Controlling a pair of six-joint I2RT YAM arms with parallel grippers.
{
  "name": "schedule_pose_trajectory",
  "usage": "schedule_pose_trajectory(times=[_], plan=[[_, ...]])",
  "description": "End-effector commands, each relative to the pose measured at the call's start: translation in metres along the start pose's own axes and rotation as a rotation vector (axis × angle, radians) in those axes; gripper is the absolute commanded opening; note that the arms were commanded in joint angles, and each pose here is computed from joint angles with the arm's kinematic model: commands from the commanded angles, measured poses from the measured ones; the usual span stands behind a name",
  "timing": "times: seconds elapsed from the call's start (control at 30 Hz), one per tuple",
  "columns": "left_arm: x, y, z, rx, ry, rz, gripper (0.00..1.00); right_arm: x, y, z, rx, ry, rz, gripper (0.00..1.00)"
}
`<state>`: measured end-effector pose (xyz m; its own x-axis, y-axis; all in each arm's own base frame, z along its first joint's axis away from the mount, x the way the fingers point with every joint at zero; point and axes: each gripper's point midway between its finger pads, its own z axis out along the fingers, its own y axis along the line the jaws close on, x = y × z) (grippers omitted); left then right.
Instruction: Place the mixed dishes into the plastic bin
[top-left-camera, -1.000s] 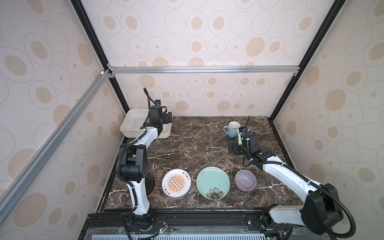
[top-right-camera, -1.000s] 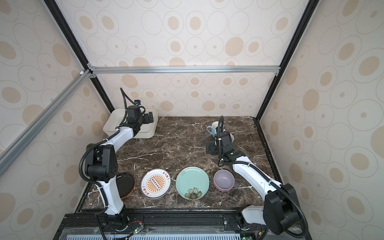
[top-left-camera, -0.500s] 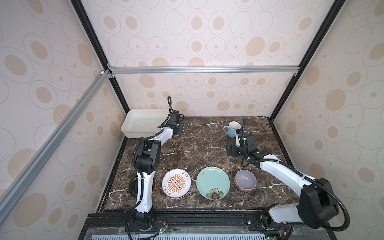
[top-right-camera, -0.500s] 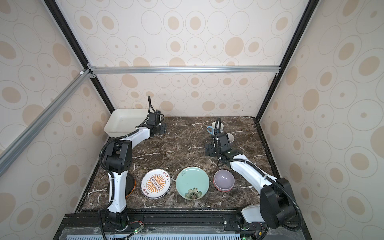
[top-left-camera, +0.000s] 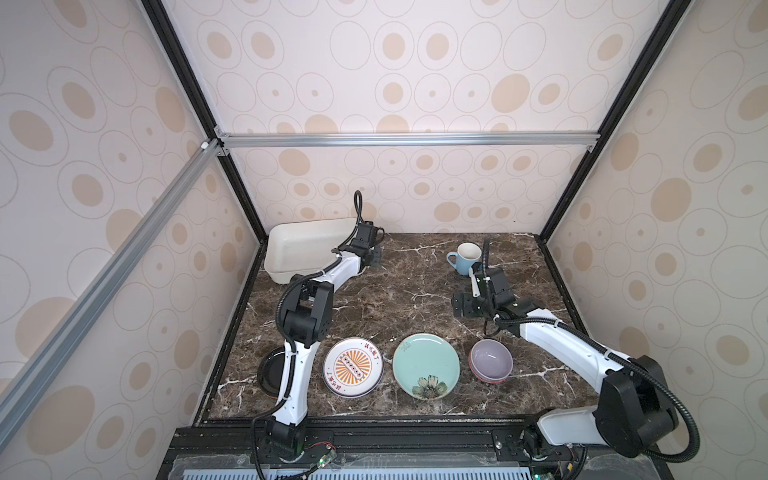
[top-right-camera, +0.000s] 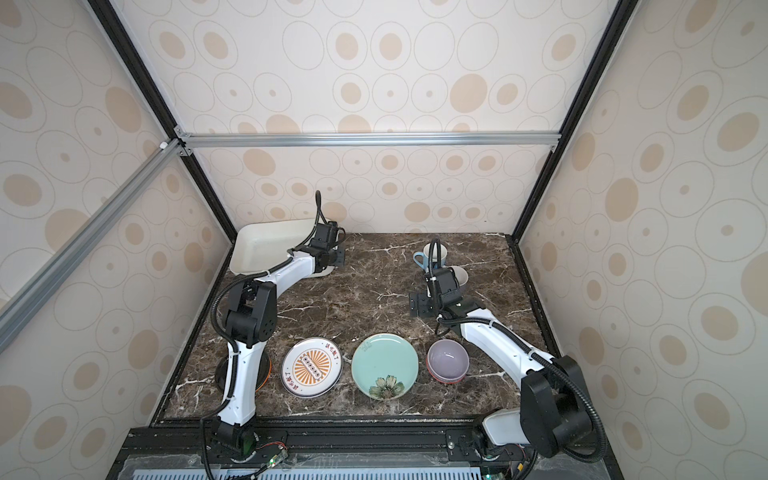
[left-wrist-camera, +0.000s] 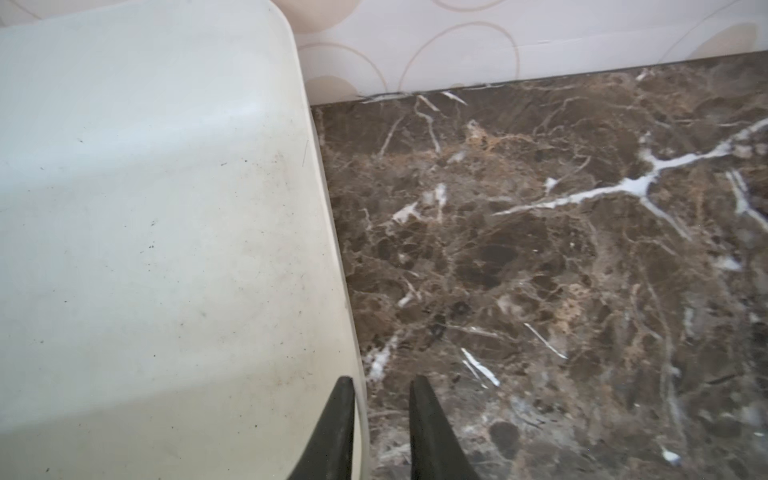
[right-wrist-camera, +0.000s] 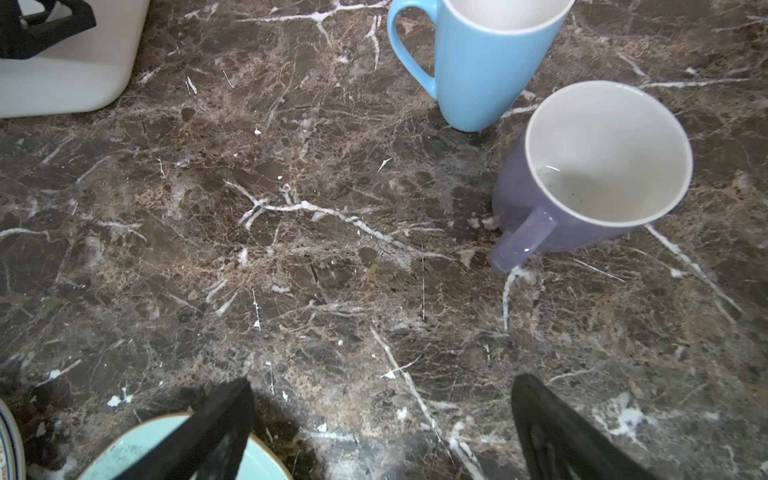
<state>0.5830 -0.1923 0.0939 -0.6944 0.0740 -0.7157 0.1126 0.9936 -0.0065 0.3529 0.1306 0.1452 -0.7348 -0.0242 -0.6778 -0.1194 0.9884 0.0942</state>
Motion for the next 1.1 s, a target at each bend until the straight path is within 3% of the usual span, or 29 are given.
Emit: schedule_pose_trajectory(times=[0.0,0.23,0.57,0.73,1.07], plan=[[0.005,-0.032,-0.008,0.046,0.032,-0.035,0.24,-0.001,-0.001,-0.019,-0.007,-0.024,0.016,1.00],[0.020,-0.076,-0.045,0.061,0.037,-0.092,0.23,0.006,-0.004,-0.040,-0.017,-0.015,0.040,1.00],[0.051,-0.162,-0.096,0.214,0.014,-0.132,0.26,0.033,-0.025,-0.064,0.069,0.068,0.083,1.00],[0.056,-0.192,-0.101,0.274,0.009,-0.132,0.29,0.051,-0.027,-0.068,0.083,0.170,0.095,1.00],[0.048,-0.203,-0.095,0.286,0.004,-0.097,0.30,0.069,-0.012,-0.082,0.012,0.235,0.129,1.00]])
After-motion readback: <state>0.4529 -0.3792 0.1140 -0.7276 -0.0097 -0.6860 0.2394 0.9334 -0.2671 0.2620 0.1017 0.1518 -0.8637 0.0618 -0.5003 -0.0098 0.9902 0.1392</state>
